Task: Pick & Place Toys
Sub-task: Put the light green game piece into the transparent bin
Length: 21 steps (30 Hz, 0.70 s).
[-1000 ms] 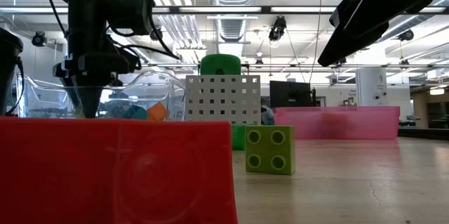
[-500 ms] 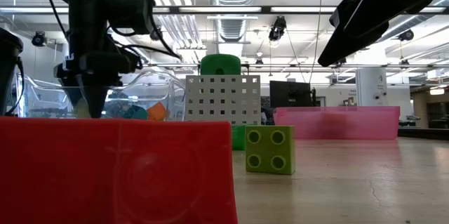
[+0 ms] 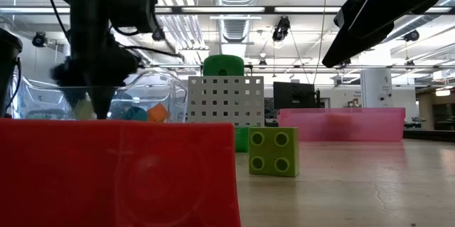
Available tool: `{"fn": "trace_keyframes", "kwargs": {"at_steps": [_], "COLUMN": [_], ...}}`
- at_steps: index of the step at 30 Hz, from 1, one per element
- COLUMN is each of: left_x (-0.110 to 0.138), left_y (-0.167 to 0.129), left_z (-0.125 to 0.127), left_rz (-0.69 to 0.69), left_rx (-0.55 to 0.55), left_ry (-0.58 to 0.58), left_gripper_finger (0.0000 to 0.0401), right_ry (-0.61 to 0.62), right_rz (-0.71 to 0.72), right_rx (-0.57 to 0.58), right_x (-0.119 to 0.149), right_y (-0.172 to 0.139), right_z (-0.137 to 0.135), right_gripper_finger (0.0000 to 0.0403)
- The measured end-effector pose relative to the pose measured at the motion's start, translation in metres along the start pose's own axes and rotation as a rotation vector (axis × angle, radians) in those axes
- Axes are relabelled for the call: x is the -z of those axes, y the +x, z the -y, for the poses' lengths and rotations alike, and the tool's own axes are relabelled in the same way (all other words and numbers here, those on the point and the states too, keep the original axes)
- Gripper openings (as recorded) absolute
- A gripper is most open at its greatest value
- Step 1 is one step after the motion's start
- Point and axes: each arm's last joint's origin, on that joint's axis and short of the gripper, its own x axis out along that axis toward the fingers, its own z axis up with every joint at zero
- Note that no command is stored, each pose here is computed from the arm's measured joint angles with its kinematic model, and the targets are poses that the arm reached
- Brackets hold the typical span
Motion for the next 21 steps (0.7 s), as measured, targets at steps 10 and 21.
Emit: {"fn": "trace_keyframes", "kwargs": {"at_steps": [10,21], "left_x": [0.0,-0.004], "left_y": [-0.003,-0.01], "left_z": [0.0,0.006], "left_rz": [-0.003,0.046], "left_rx": [0.003,0.034], "left_ry": [-0.065,-0.018], "left_gripper_finger": [0.0385,0.0385], "right_ry": [0.0,0.001], "right_rz": [0.001,0.002], "right_rx": [0.0,-0.001], "right_x": [0.0,0.0], "right_y": [0.0,0.0], "right_z": [0.0,0.0], "right_gripper_finger": [0.0371,0.0371]}}
